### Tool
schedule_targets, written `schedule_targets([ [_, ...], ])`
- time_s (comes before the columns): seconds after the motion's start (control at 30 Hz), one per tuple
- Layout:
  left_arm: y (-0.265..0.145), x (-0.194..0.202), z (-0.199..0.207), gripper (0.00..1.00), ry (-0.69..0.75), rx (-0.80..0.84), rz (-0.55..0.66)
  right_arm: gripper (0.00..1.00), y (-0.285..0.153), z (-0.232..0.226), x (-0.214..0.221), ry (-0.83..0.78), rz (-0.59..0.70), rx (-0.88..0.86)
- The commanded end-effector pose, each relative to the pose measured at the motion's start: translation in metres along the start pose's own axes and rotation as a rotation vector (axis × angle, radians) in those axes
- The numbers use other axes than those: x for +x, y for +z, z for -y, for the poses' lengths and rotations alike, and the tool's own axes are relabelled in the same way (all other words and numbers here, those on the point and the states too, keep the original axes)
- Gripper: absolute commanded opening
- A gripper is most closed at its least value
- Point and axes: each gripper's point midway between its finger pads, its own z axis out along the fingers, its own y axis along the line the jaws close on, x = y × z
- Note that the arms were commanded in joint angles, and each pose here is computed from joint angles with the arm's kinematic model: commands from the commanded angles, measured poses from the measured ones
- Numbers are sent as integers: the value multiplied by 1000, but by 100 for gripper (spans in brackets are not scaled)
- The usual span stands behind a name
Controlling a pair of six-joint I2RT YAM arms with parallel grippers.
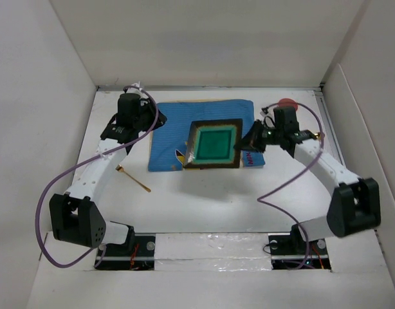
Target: Set the dinner table for one person
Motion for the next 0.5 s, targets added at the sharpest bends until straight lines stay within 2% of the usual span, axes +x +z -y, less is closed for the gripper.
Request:
schedule_targets([
  [0.0,-9,-12,10,27,17,35,38,0,17,-76,-60,-147,56,-261],
  [0.07,-9,-10,10,27,17,35,32,0,28,-94,-83,-197,65,-286],
  [0.13,-10,-10,11,28,20,43,33,0,61,-69,-97,-169,23,-221],
  [0.2,-11,-8,10,28,23,42,29,0,64,-76,-116,-187,12,-247],
  [0.23,-11,-8,10,28,21,43,30,0,81,-61,-117,-161,-23,-234],
  [0.47,-10,0,7,28,18,48,16,0,107,-51,-134,-177,-107,-266],
])
